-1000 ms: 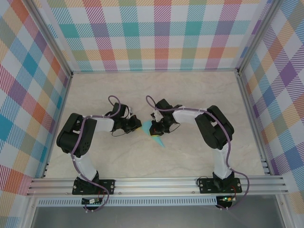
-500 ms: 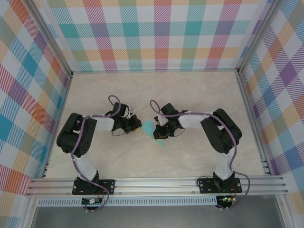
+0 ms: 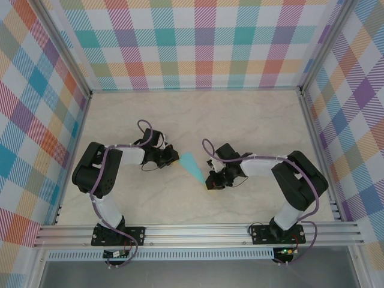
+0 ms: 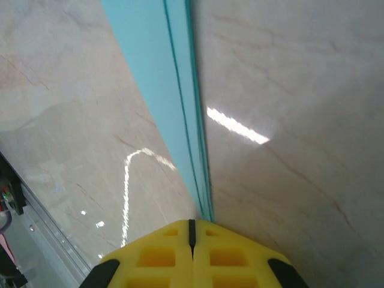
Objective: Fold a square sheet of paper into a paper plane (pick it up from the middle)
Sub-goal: Fold the wing for the fifth time at the center of the table, then turn over a paper plane at the center of the table.
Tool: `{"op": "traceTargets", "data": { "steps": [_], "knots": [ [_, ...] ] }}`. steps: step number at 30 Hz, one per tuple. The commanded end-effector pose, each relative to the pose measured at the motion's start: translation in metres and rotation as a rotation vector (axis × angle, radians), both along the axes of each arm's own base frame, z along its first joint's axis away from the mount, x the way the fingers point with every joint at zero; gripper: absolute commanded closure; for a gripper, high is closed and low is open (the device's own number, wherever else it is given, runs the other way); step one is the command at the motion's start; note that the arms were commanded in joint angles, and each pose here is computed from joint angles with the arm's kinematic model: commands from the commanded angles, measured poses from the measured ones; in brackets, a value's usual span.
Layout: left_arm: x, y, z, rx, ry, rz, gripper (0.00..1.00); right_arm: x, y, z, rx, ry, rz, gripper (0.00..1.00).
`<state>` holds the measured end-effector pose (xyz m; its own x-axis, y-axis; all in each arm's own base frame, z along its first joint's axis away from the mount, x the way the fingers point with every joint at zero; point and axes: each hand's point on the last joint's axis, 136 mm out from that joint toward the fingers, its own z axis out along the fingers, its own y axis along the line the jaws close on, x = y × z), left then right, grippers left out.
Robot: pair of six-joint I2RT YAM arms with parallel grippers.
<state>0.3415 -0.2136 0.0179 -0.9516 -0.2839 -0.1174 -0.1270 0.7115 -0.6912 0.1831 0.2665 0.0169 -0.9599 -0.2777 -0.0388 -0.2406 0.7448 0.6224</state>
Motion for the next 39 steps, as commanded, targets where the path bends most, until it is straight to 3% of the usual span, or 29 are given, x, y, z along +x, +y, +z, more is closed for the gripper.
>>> {"op": "traceTargets", "data": {
  "steps": [1, 2, 5, 7, 10, 14, 18, 20, 24, 33, 39],
  "knots": [
    [-0.019, 0.024, -0.034, 0.15, 0.112, 0.028, 0.93, -0.003, -0.012, 0.012, -0.057, -0.018, -0.025, 1.0],
    [-0.016, 0.019, -0.025, 0.137, 0.097, 0.018, 0.92, 0.004, -0.013, 0.02, -0.063, -0.054, -0.046, 0.99],
    [-0.007, 0.005, 0.006, 0.078, 0.044, -0.016, 0.81, 0.022, -0.021, 0.039, -0.083, -0.138, -0.097, 0.82],
    [-0.001, 0.006, 0.027, 0.082, 0.006, -0.015, 0.75, 0.033, -0.03, 0.046, -0.101, -0.179, -0.137, 0.68],
    [0.002, 0.01, 0.054, 0.108, -0.038, 0.005, 0.64, 0.052, -0.048, 0.053, -0.137, -0.22, -0.225, 0.54],
    [-0.011, 0.026, 0.068, 0.279, -0.036, 0.037, 0.53, 0.074, -0.077, 0.056, -0.241, -0.321, -0.354, 0.25],
    [-0.026, 0.034, 0.073, 0.493, -0.036, 0.062, 0.47, 0.079, -0.093, 0.054, -0.306, -0.364, -0.413, 0.05],
    [-0.031, 0.032, 0.076, 0.586, -0.051, 0.061, 0.45, 0.078, -0.099, 0.051, -0.324, -0.371, -0.43, 0.0],
    [-0.036, 0.017, 0.081, 0.733, -0.077, 0.055, 0.41, 0.076, -0.108, 0.049, -0.345, -0.38, -0.454, 0.0],
    [-0.034, -0.044, 0.055, 0.823, -0.069, -0.065, 0.34, 0.076, -0.122, 0.052, -0.372, -0.398, -0.498, 0.0],
    [-0.028, -0.053, 0.038, 0.904, -0.033, -0.098, 0.35, 0.075, -0.13, 0.052, -0.411, -0.4, -0.513, 0.0]
  ]
}}
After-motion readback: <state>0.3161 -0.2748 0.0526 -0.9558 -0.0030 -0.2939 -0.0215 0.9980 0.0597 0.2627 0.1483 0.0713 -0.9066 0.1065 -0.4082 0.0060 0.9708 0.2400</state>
